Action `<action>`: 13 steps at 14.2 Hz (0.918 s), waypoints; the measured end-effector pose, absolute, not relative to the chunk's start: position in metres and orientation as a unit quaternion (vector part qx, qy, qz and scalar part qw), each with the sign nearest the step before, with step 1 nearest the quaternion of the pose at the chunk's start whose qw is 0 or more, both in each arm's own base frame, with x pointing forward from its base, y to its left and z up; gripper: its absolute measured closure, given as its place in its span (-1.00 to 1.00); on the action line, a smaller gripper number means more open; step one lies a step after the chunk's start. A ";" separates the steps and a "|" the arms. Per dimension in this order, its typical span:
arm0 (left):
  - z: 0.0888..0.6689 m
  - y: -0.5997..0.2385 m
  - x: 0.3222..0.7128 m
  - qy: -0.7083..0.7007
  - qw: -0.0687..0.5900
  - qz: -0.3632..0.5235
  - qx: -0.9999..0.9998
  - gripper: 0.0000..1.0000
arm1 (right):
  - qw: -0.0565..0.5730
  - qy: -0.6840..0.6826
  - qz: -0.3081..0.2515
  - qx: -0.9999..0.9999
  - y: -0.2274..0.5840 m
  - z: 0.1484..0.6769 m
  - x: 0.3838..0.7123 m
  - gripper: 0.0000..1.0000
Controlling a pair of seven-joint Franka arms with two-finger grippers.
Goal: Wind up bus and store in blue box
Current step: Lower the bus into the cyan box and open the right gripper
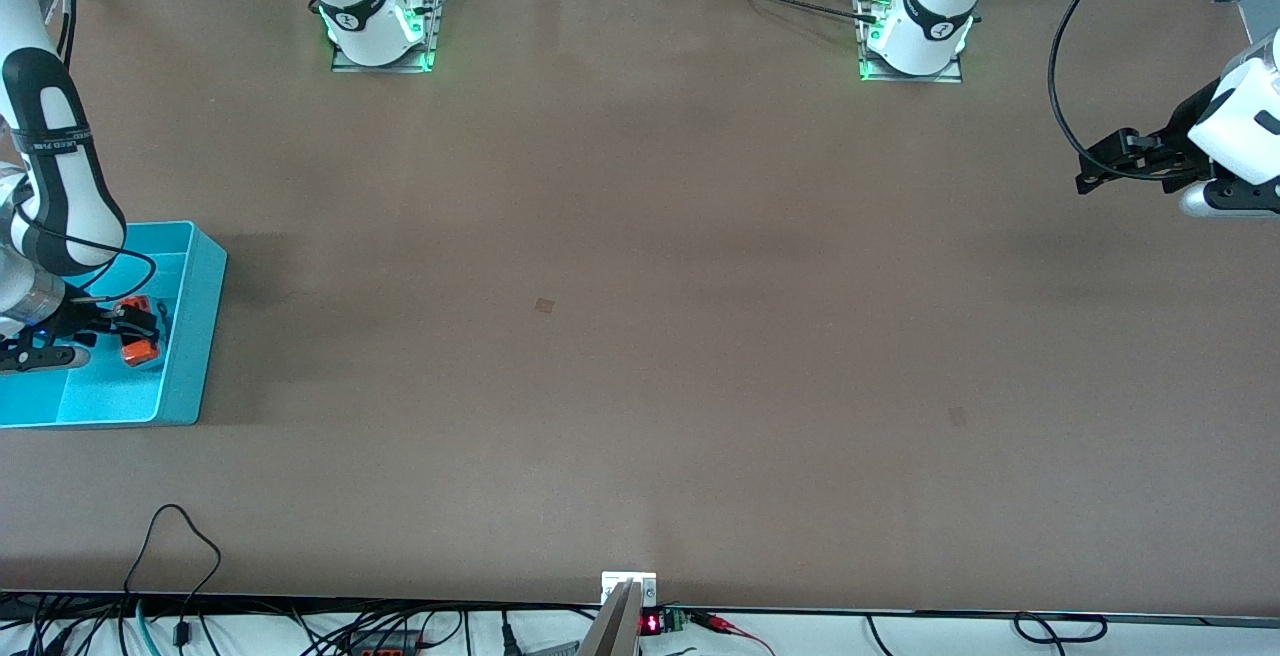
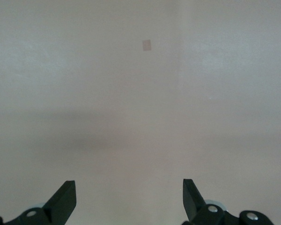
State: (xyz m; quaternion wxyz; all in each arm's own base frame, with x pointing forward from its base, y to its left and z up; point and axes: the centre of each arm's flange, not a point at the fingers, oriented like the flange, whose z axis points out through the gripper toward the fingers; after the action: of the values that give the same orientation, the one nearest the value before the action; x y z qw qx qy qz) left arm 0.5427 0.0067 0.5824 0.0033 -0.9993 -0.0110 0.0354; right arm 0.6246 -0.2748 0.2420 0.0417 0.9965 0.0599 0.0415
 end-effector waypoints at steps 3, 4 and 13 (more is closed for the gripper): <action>0.582 0.006 0.543 -0.010 0.003 0.035 -0.999 -1.00 | 0.043 0.065 0.049 0.996 -0.268 0.288 0.631 -1.00; 0.582 0.006 0.543 -0.010 0.003 0.035 -0.999 -1.00 | 0.041 0.069 0.050 0.996 -0.262 0.311 0.632 -1.00; 0.583 0.005 0.543 -0.010 0.003 0.035 -0.999 -1.00 | 0.020 0.073 0.017 0.997 -0.113 0.509 0.613 -1.00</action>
State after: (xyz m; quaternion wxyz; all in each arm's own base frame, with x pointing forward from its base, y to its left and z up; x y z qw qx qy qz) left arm 0.5427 0.0052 0.5826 0.0034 -0.9993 -0.0096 0.0352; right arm 0.6132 -0.1127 0.5091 0.0201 0.9970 0.0734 0.0172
